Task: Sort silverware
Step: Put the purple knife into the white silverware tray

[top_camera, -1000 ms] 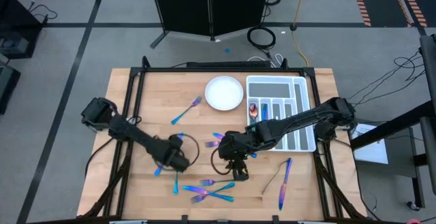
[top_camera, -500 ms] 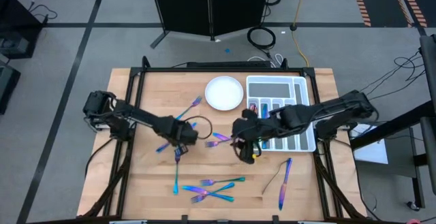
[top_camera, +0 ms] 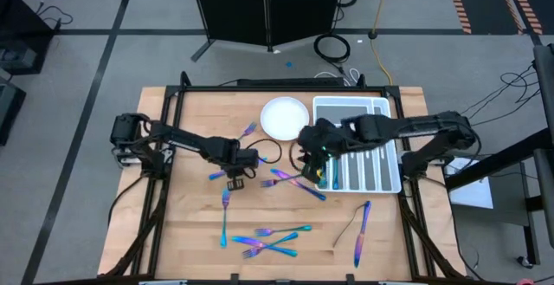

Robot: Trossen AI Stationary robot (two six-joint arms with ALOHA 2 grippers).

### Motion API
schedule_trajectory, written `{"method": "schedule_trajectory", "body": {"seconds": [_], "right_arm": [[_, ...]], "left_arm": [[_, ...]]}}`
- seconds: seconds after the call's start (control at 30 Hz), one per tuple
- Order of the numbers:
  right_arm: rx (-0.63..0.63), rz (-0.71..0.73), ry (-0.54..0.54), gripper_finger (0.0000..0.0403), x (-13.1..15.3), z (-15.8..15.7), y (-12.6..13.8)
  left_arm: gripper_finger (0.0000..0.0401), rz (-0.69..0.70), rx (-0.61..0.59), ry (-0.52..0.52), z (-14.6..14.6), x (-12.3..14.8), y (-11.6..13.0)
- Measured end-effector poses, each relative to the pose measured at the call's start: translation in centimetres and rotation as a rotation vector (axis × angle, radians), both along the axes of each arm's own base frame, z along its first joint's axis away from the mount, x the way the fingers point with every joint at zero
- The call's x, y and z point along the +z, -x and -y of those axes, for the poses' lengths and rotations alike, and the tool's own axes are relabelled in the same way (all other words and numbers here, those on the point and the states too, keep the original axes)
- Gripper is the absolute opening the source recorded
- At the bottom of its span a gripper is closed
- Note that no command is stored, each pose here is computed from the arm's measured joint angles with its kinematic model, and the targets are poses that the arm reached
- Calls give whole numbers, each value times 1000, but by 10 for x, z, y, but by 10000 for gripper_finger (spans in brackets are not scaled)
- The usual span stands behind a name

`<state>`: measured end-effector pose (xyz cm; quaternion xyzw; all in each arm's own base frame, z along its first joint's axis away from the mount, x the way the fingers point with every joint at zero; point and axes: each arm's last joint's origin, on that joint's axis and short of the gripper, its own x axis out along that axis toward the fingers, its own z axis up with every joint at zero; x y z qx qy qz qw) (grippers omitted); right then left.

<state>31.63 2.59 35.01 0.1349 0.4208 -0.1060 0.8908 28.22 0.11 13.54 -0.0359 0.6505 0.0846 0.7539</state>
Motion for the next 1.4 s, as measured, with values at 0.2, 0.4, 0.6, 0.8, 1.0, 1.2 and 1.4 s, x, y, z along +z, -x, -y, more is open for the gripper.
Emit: {"method": "schedule_trajectory", "body": {"seconds": [0.2,0.4,0.6,0.8,1.0,1.2,1.4], "right_arm": [[155,-26,-57,93,-46,48,-8],[194,105,-219,82,-113,94,0],[193,215,-190,72,-145,98,5],[155,205,-200,46,-169,101,-9],[79,161,-275,8,-195,100,-30],[75,122,-241,1,-198,79,-58],[-14,49,-274,0,-212,72,-72]], "left_arm": [[66,128,-12,125,-14,8,-16],[66,227,-16,218,-29,21,-29],[66,258,10,220,-39,52,-25],[66,271,-69,207,-34,81,3],[66,321,-74,304,-26,69,41],[66,399,-72,278,-23,44,61],[66,410,-67,186,-19,25,65]]}}
